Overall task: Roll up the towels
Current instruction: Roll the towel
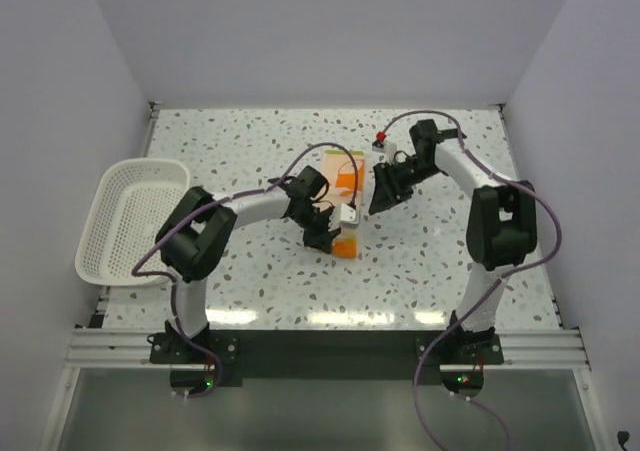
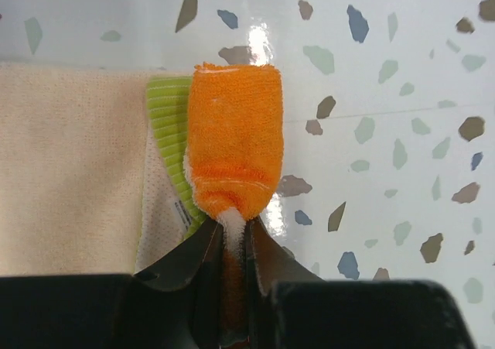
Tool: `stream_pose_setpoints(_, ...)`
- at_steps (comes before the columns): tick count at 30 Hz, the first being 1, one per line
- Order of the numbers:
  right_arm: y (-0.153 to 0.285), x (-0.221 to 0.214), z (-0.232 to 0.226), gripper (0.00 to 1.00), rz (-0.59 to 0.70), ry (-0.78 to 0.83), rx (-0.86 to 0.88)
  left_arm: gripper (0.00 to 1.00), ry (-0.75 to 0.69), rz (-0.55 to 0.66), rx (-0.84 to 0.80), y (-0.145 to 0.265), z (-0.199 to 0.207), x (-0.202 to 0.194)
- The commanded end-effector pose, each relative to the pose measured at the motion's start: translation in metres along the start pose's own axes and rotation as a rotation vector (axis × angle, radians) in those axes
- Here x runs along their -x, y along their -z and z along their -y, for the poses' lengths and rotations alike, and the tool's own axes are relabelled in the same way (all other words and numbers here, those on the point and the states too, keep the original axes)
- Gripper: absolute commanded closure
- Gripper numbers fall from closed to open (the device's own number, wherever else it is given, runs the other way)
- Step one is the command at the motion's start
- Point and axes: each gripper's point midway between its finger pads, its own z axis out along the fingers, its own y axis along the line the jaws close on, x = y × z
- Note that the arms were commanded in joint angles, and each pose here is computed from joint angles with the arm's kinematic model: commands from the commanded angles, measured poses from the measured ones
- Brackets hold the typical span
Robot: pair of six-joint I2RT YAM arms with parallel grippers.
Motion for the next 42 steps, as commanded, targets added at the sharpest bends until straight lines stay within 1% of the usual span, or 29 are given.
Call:
stream_pose_setpoints(1,0.019,0.006,-0.013,0.46,0.100,0.199,-0.091,0.96,0.295,-0.095,-0.188,-0.007,0.022,-0.037)
stream_pose_setpoints(2,0.020,0.002,-0.018,0.46,0.100,0.240,-0.088,0.94,0.357,-0.125,-0.235,-0.012,0.027,-0.048)
stream_pose_setpoints(3,0.017,-0.005,-0.018,0.47,0.096,0.276,-0.098,0.93,0.369,-0.109,-0.240,-0.012,0.018,-0.041)
stream_pose_setpoints(4,0.023,-0.005,-0.026,0.47,0.116,0.326,-0.114,0.92,0.398,-0.102,-0.258,-0.013,0.016,-0.042)
stream_pose_setpoints(5,0.023,-0.008,-0.028,0.47,0.111,0.352,-0.127,0.91,0.447,-0.126,-0.297,-0.017,0.020,-0.050)
stream_pose_setpoints(6,0.017,-0.013,-0.033,0.48,0.101,0.395,-0.129,0.91,0.449,-0.113,-0.299,-0.017,0.012,-0.046)
stream_pose_setpoints(8,0.014,-0.015,-0.043,0.48,0.104,0.476,-0.162,0.91,0.500,-0.117,-0.324,-0.019,0.010,-0.051)
stream_pose_setpoints(10,-0.004,-0.019,-0.049,0.47,0.073,0.583,-0.202,0.91,0.520,-0.101,-0.327,-0.019,0.001,-0.050)
stream_pose_setpoints(11,-0.010,-0.018,-0.052,0.45,0.071,0.618,-0.219,0.91,0.539,-0.109,-0.339,-0.021,-0.001,-0.053)
stream_pose_setpoints(12,-0.024,-0.017,-0.055,0.44,0.061,0.690,-0.244,0.90,0.548,-0.112,-0.342,-0.022,-0.002,-0.054)
stream_pose_setpoints(14,-0.039,-0.014,-0.056,0.41,0.043,0.757,-0.277,0.90,0.563,-0.129,-0.348,-0.025,-0.004,-0.060)
stream_pose_setpoints(15,-0.053,-0.011,-0.064,0.41,0.044,0.822,-0.282,0.89,0.564,-0.131,-0.344,-0.025,-0.006,-0.060)
stream_pose_setpoints(16,-0.057,-0.007,-0.060,0.41,0.040,0.842,-0.318,0.89,0.571,-0.133,-0.341,-0.025,-0.008,-0.061)
stream_pose_setpoints(20,-0.081,-0.005,-0.054,0.41,-0.001,0.895,-0.339,0.87,0.612,-0.135,-0.352,-0.026,-0.006,-0.066)
stream_pose_setpoints(23,-0.098,-0.015,-0.042,0.43,-0.054,0.933,-0.341,0.87,0.655,-0.116,-0.353,-0.025,-0.006,-0.070)
stream_pose_setpoints(30,-0.113,-0.035,-0.023,0.51,-0.127,0.943,-0.351,0.85,0.688,-0.095,-0.352,-0.024,-0.007,-0.072)
stream_pose_setpoints(31,-0.116,-0.037,-0.019,0.52,-0.139,0.940,-0.353,0.85,0.692,-0.092,-0.353,-0.024,-0.007,-0.071)
stream_pose_setpoints(33,-0.118,-0.040,-0.015,0.64,-0.154,0.938,-0.355,0.84,0.700,-0.088,-0.356,-0.023,-0.007,-0.070)
stream_pose_setpoints(34,-0.118,-0.041,-0.015,0.72,-0.160,0.935,-0.350,0.83,0.701,-0.083,-0.357,-0.023,-0.006,-0.070)
stream_pose_setpoints(35,-0.119,-0.043,-0.017,0.85,-0.166,0.928,-0.334,0.78,0.717,-0.082,-0.356,-0.022,-0.004,-0.071)
stream_pose_setpoints(36,-0.121,-0.046,-0.020,0.90,-0.171,0.928,-0.309,0.75,0.723,-0.073,-0.349,-0.020,-0.004,-0.070)
stream_pose_setpoints(37,-0.121,-0.048,-0.022,0.93,-0.175,0.926,-0.291,0.65,0.714,-0.031,-0.318,-0.020,-0.013,-0.069)
stream_pose_setpoints(38,-0.120,-0.052,-0.023,0.98,-0.188,0.919,-0.276,0.60,0.771,-0.019,-0.297,-0.013,-0.007,-0.070)
stream_pose_setpoints(39,-0.121,-0.054,-0.022,0.99,-0.199,0.914,-0.261,0.56,0.785,0.012,-0.274,-0.008,-0.010,-0.069)
stream_pose_setpoints(40,-0.122,-0.056,-0.026,1.00,-0.203,0.904,-0.223,0.53,0.789,0.094,-0.242,-0.001,-0.024,-0.067)
stream_pose_setpoints(41,-0.122,-0.059,-0.025,1.00,-0.232,0.876,-0.203,0.47,0.834,0.123,-0.233,0.009,-0.021,-0.067)
stream_pose_setpoints(42,-0.120,-0.059,-0.023,1.00,-0.234,0.848,-0.183,0.41,0.853,0.157,-0.220,0.016,-0.025,-0.066)
